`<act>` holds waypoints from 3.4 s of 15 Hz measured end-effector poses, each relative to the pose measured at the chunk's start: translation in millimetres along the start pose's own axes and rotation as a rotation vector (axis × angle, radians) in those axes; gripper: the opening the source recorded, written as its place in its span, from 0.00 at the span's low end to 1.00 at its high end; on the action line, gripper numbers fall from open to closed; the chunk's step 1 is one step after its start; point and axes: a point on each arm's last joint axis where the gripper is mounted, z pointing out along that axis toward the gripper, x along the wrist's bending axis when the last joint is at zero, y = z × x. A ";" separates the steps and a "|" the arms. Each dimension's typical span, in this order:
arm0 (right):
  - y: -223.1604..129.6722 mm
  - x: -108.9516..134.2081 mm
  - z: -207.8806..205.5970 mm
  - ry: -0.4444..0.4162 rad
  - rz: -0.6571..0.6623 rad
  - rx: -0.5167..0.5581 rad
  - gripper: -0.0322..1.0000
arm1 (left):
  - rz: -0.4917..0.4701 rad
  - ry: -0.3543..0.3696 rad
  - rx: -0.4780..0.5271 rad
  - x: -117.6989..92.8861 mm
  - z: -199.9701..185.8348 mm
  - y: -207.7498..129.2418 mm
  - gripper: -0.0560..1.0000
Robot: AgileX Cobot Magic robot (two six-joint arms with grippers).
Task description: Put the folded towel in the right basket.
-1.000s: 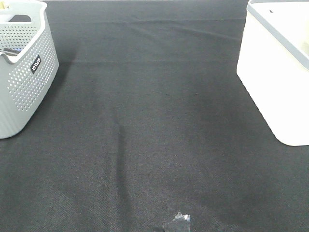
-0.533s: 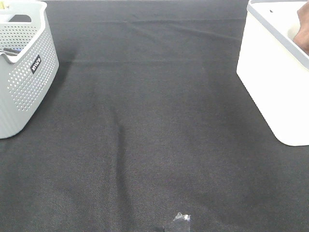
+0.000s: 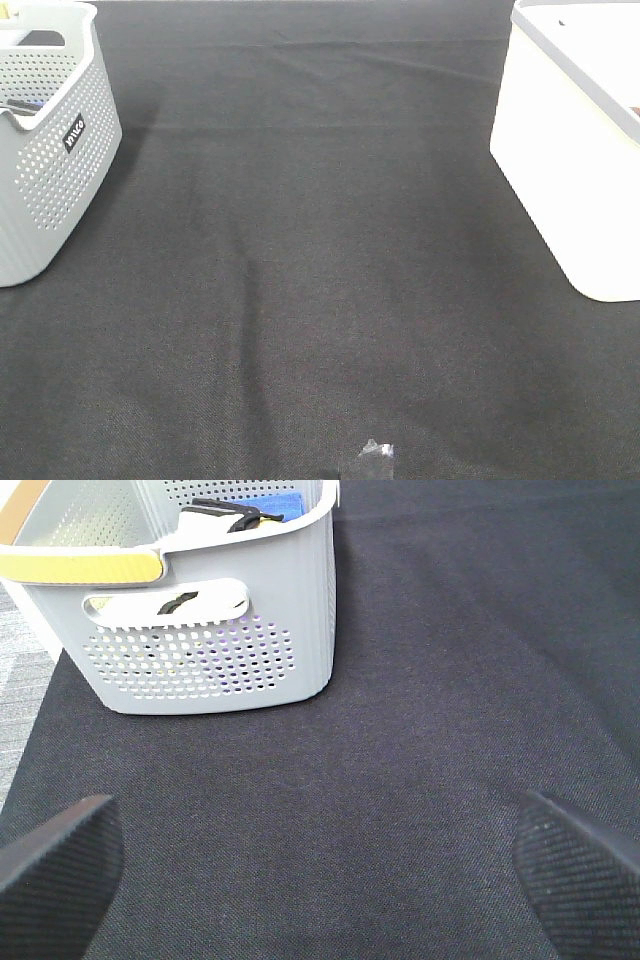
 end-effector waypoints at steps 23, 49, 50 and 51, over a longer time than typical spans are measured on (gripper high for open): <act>-432.8 30.3 -194.3 0.062 -0.051 -0.488 0.97 | 0.000 0.000 0.000 0.0 0.0 0.0 0.99; -437.5 32.6 -181.1 -0.041 0.032 -0.436 0.97 | 0.000 0.000 0.000 0.0 0.0 0.0 0.99; -437.5 32.6 -181.1 -0.041 0.032 -0.436 0.97 | 0.000 0.000 0.000 0.0 0.0 0.0 0.99; -437.5 32.6 -181.1 -0.041 0.032 -0.436 0.97 | 0.000 0.000 0.000 0.0 0.0 0.0 0.99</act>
